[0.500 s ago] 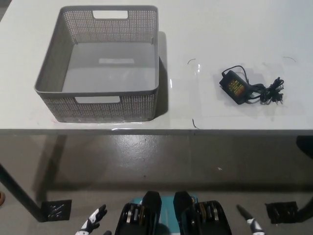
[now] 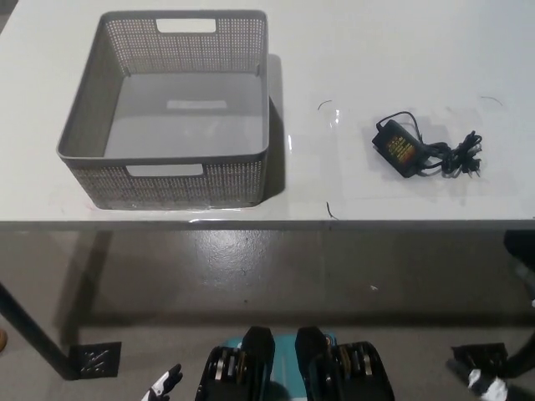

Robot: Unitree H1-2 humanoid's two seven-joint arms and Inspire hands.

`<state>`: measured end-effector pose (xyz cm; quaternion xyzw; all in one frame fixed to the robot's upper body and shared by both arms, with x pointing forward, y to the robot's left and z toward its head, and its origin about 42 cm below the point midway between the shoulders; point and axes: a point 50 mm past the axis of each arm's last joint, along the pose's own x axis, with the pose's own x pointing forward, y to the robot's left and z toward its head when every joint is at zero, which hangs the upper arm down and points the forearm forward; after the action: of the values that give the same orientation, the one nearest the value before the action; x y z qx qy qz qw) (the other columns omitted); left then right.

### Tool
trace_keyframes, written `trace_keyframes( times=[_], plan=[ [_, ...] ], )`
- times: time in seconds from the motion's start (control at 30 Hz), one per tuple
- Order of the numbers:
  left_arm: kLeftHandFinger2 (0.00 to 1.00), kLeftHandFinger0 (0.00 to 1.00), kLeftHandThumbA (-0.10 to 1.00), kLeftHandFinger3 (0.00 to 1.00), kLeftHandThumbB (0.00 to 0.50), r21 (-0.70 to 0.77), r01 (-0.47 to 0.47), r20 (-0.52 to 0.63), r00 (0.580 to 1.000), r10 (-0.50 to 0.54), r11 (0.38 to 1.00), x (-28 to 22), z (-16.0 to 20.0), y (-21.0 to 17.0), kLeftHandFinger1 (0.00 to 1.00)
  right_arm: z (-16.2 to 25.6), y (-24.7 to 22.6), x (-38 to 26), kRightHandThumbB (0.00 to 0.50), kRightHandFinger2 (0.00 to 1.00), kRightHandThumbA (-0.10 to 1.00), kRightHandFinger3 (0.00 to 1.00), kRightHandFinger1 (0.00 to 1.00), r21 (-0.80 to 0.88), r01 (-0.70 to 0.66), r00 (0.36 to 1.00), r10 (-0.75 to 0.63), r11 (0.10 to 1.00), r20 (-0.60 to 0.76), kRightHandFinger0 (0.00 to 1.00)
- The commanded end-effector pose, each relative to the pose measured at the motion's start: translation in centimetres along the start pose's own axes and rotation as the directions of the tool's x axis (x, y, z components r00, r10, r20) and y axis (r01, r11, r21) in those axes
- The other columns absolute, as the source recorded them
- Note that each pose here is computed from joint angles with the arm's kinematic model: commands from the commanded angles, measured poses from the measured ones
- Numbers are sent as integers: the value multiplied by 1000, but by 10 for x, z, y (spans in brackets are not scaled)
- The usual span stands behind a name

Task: Use the right hand to pick up a black power cord and place it into a container on the left hand side

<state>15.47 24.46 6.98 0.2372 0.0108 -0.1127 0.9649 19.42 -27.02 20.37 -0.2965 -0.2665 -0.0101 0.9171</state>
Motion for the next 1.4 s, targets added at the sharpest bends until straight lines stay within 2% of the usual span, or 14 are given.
trace_keyframes(
  times=[0.0,0.07,0.13,0.27,0.37,0.43,0.5,0.8,1.0,1.03,1.13,1.23,1.37],
  plan=[
    [1000,1000,910,1000,217,36,-2,89,996,-1,999,5,13,6,1000,8,-34,51,483,1000,964,1000,1000,-116,19,999,-15,993,34,1000],
    [1000,1000,911,1000,218,36,-2,89,996,-1,999,5,13,6,1000,9,-34,52,483,1000,965,1000,1000,-116,17,999,-14,993,29,1000],
    [1000,1000,909,1000,221,40,4,93,996,-8,999,9,13,8,1000,3,-49,92,492,1000,869,1000,1000,-189,26,999,-16,982,51,1000],
    [1000,1000,916,1000,219,64,-2,100,995,-4,998,14,15,10,1000,-5,-58,145,489,1000,789,1000,1000,-226,22,998,-9,974,56,1000],
    [1000,1000,902,1000,216,54,5,104,995,-10,999,18,15,8,1000,-8,-60,172,474,1000,799,1000,1000,-233,0,999,9,973,37,1000],
    [1000,1000,908,1000,230,60,6,103,995,-12,998,22,16,7,1000,-12,-62,194,498,1000,833,1000,1000,-247,-10,1000,14,969,17,1000],
    [1000,1000,908,1000,225,65,11,94,995,-17,998,20,15,7,1000,-16,-60,216,479,1000,834,1000,1000,-258,-19,1000,23,966,12,1000],
    [1000,1000,898,1000,217,65,13,81,997,-18,998,15,13,7,1000,-21,-48,294,494,1000,826,1000,1000,-319,-65,998,64,945,-14,1000],
    [1000,1000,895,1000,214,64,9,74,997,-14,998,10,11,6,1000,-32,-30,341,500,1000,811,1000,1000,-346,-187,976,133,919,-175,1000],
    [1000,1000,892,1000,208,69,9,74,997,-14,998,9,10,6,1000,-35,-25,347,500,1000,762,1000,1000,-338,-227,962,157,913,-224,1000],
    [1000,1000,878,1000,203,65,2,75,997,-7,998,7,10,7,1000,-41,-11,360,500,1000,786,1000,1000,-341,-289,941,199,895,-274,1000],
    [1000,1000,886,1000,222,56,-2,79,997,-3,998,9,10,7,1000,-48,4,372,500,1000,837,1000,1000,-367,-346,917,228,863,-329,1000],
    [1000,1000,906,1000,241,55,-3,85,996,-1,998,10,8,7,1000,-56,22,380,500,1000,819,1000,1000,-376,-404,886,255,834,-387,1000]
  ],
)
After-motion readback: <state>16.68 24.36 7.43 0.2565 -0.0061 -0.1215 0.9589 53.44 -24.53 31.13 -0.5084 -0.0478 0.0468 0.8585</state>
